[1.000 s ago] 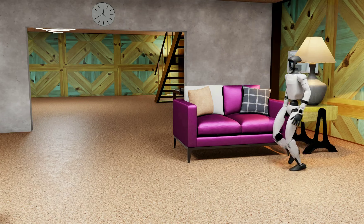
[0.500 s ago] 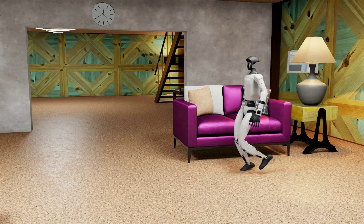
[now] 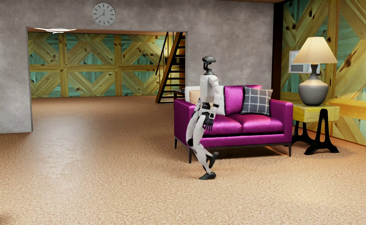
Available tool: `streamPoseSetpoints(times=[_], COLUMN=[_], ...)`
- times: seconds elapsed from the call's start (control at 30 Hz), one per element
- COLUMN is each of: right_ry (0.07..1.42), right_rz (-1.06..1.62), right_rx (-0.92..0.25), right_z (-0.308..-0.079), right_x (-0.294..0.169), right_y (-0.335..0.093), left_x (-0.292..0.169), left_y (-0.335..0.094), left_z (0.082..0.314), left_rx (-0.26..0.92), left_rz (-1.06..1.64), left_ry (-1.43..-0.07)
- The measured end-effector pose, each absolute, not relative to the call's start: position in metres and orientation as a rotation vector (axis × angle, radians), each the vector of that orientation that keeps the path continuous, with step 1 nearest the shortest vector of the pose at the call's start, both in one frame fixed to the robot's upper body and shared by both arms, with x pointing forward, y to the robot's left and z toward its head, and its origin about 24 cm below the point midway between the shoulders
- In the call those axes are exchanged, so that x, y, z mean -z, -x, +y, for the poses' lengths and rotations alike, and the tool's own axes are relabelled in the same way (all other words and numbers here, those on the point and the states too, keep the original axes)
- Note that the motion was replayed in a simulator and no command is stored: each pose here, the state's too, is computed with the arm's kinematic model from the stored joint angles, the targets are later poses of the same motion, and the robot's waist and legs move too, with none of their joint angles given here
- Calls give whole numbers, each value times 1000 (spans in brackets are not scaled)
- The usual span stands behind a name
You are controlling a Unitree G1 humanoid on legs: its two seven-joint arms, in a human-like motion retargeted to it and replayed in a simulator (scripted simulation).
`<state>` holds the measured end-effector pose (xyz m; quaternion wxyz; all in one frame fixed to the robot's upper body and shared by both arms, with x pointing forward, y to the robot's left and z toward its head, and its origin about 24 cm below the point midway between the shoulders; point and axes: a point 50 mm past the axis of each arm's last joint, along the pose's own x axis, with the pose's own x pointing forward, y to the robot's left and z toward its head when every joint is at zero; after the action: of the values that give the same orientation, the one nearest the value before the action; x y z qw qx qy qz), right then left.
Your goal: Avoid the sofa
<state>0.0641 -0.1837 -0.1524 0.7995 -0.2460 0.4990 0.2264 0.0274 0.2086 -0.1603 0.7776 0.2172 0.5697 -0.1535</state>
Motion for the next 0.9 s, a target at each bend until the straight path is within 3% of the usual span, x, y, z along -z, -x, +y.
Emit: streamPoseSetpoints(times=[0.03,0.1,0.2,0.33,0.47,0.53,0.67,0.73,0.83,0.9], right_ry=[552,527,552,575,567,552,562,516,502,498], right_rz=[1161,1259,1341,1430,1290,1182,1018,1000,972,1032], right_rx=[-524,-476,-546,-547,-493,-450,-359,-310,-429,-489], right_z=[-185,-194,-197,-209,-209,-207,-221,-216,-183,-174], right_x=[161,164,164,163,161,156,138,138,142,149], right_y=[-42,-15,20,45,0,-34,-85,-94,-94,-70], left_x=[157,148,134,149,157,154,152,155,152,150], left_y=[-42,-68,-95,-53,-16,3,44,40,7,-8], left_z=[209,208,227,233,229,241,240,241,262,259], left_rx=[337,307,218,138,201,161,157,189,134,138], left_rz=[1180,1079,990,1146,1274,1321,1421,1432,1364,1301], left_ry=[-481,-467,-472,-409,-432,-431,-406,-436,-484,-481])
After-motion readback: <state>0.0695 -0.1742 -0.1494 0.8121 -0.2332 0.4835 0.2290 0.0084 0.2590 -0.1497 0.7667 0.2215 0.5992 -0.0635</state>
